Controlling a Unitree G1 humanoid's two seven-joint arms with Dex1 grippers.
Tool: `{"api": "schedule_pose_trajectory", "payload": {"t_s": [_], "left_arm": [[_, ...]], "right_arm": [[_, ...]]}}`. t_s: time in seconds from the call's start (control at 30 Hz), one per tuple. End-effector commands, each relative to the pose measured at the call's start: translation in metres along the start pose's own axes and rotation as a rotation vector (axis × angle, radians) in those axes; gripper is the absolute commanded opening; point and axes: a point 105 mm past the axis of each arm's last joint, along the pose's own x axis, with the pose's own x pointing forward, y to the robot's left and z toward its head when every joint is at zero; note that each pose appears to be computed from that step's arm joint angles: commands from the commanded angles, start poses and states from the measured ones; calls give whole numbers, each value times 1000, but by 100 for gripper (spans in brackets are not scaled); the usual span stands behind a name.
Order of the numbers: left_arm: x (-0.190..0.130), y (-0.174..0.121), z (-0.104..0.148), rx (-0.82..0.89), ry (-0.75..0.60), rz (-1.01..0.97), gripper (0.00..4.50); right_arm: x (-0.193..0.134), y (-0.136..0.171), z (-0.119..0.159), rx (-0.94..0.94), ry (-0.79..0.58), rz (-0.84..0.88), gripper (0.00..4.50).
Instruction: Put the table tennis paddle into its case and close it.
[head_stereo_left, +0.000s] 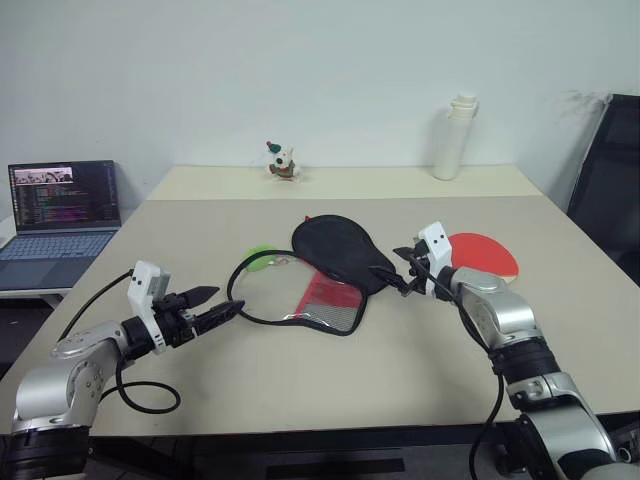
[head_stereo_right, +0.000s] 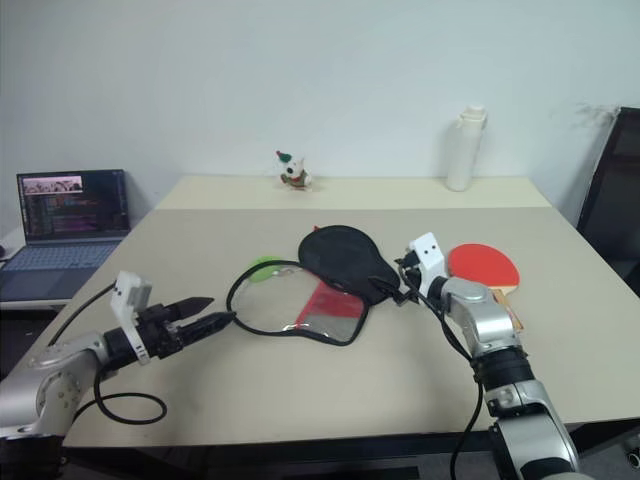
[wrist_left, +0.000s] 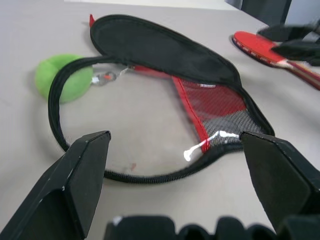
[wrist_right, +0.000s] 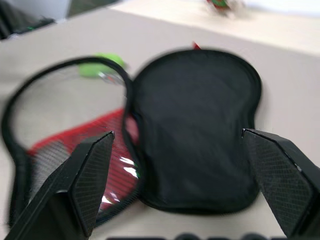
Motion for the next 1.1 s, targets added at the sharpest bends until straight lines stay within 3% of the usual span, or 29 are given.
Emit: {"api": "schedule_pose_trajectory", "payload": {"t_s": [0.03,0.3,0.63,0.73,1.1], "left_arm": [[6,-9,20,54,-50,-36,449],[20,-18,23,83,-39,-87,449],[29,-25,28,115,-41,-119,449],[28,-27,25,114,-37,-120,450],[32,-27,20,108,-29,-132,450]], "right_arm": [[10,-22,14,7,-29,-118,450],[27,-43,-4,71,45,-243,450],[42,-21,-28,58,129,-182,450],[44,-16,-29,49,129,-173,388],[53,-8,-19,147,72,-168,17]]}}
